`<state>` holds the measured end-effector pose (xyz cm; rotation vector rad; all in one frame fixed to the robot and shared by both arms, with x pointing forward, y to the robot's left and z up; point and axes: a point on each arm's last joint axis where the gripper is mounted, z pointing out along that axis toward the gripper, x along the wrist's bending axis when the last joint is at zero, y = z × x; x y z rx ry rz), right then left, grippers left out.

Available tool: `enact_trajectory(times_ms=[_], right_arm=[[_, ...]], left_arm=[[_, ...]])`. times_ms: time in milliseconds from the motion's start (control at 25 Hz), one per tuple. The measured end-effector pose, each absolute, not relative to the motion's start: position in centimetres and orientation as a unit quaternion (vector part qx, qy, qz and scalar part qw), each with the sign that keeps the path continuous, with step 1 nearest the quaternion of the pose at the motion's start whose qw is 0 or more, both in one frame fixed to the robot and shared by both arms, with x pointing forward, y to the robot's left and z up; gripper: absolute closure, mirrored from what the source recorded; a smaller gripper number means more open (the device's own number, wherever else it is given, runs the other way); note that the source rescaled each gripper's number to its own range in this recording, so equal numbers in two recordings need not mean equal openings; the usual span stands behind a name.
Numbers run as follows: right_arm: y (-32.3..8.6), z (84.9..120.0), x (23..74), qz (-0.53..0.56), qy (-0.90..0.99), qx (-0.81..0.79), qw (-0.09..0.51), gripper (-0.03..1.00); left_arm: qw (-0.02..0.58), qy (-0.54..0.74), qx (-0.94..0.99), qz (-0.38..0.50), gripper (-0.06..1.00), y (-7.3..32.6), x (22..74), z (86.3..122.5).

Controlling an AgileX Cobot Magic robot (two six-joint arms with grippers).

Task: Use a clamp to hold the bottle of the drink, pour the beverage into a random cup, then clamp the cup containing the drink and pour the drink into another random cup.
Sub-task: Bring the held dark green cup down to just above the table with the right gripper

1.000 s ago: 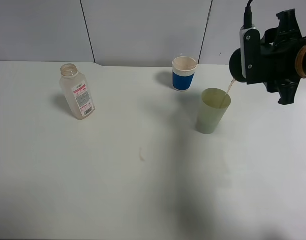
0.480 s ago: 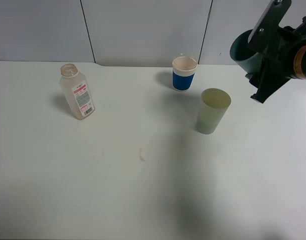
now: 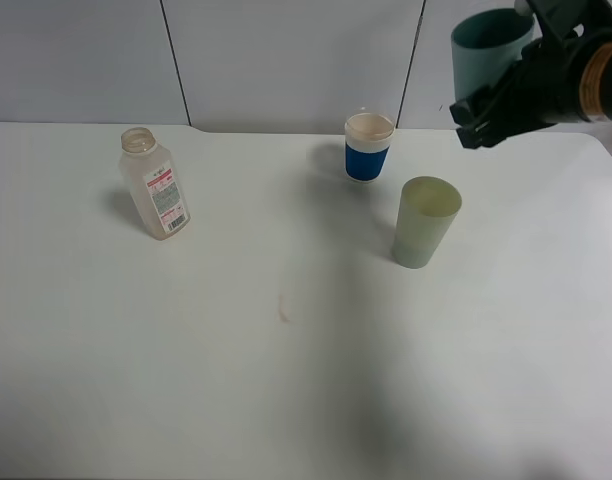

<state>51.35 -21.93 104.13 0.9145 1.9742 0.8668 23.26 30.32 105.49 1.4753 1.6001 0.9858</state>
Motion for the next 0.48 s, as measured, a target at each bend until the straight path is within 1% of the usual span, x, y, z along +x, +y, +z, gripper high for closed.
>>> enact_trajectory(times_ms=[120,240,320,480], right_arm=[[-20.7,105.6,51.6,0.407,0.762,0.352,0.360,0.96],[-19.4,106.4,51.2,0.459,0.768,0.293,0.337,0.96],[-18.7,106.9,51.0,0.486,0.765,0.263,0.330,0.96],[-16.9,107.6,50.4,0.519,0.751,0.228,0.338,0.96]], left_arm=[[0.367,0.623,0.574,0.384,-0.06,30.3,23.3,105.5],[0.367,0.623,0.574,0.384,-0.06,30.3,23.3,105.5],[0.367,0.623,0.574,0.384,-0.06,30.3,23.3,105.5],[0.367,0.623,0.574,0.384,-0.06,30.3,23.3,105.5]])
